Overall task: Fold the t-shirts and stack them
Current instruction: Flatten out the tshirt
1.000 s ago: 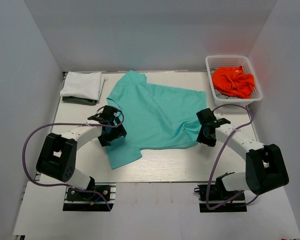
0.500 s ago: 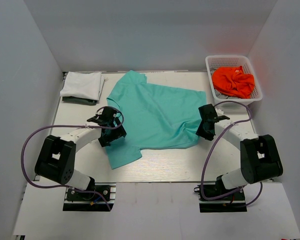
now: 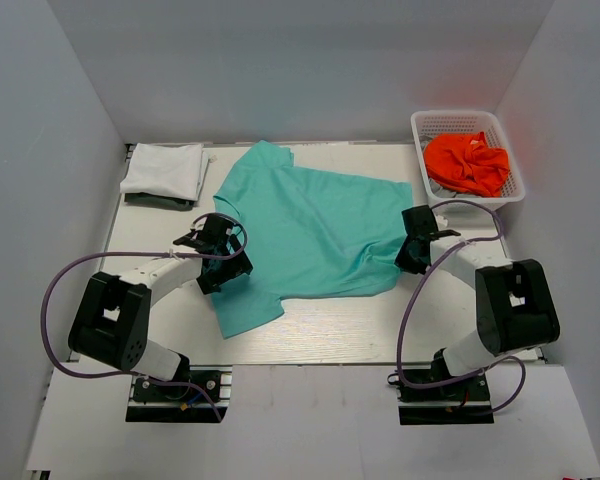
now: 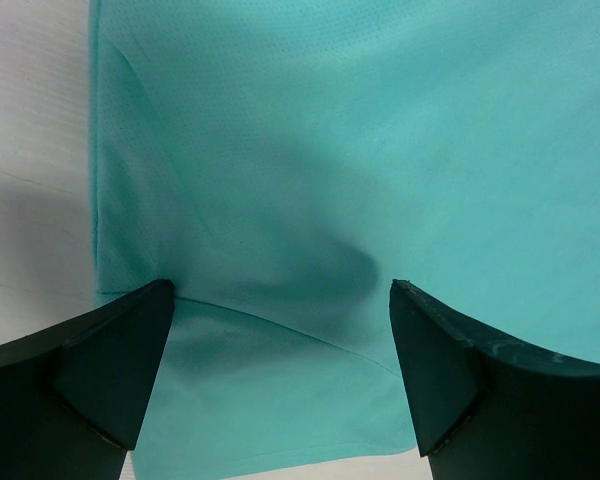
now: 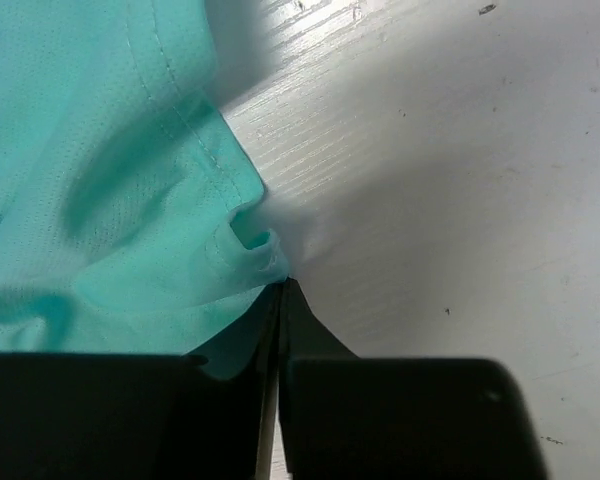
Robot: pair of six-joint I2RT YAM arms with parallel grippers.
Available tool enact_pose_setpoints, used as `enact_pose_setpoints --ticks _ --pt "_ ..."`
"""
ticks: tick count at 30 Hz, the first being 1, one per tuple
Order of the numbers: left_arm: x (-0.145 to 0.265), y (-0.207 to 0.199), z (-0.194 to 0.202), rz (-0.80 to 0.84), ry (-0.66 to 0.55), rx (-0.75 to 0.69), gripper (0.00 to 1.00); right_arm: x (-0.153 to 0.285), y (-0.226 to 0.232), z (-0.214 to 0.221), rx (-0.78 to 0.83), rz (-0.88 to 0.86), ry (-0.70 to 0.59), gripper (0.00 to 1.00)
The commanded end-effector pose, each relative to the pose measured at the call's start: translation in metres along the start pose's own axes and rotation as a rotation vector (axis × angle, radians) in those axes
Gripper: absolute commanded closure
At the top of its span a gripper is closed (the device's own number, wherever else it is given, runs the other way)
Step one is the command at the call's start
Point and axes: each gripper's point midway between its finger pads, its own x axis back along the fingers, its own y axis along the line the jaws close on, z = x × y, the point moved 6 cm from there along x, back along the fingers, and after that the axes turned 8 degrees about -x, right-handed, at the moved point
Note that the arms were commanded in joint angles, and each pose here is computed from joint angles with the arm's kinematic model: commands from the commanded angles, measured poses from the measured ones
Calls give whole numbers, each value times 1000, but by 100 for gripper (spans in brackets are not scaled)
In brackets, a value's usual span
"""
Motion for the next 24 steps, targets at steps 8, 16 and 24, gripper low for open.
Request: enact_pose_setpoints --ticks 8,16,24 --pt "-19 26 36 -94 119 -5 0 68 -1 -8 62 12 -76 100" --pt "-23 29 38 -115 127 -8 0 133 7 -15 51 35 -89 100" --pt "-20 33 39 -148 139 -4 0 117 -18 -2 53 214 -58 51"
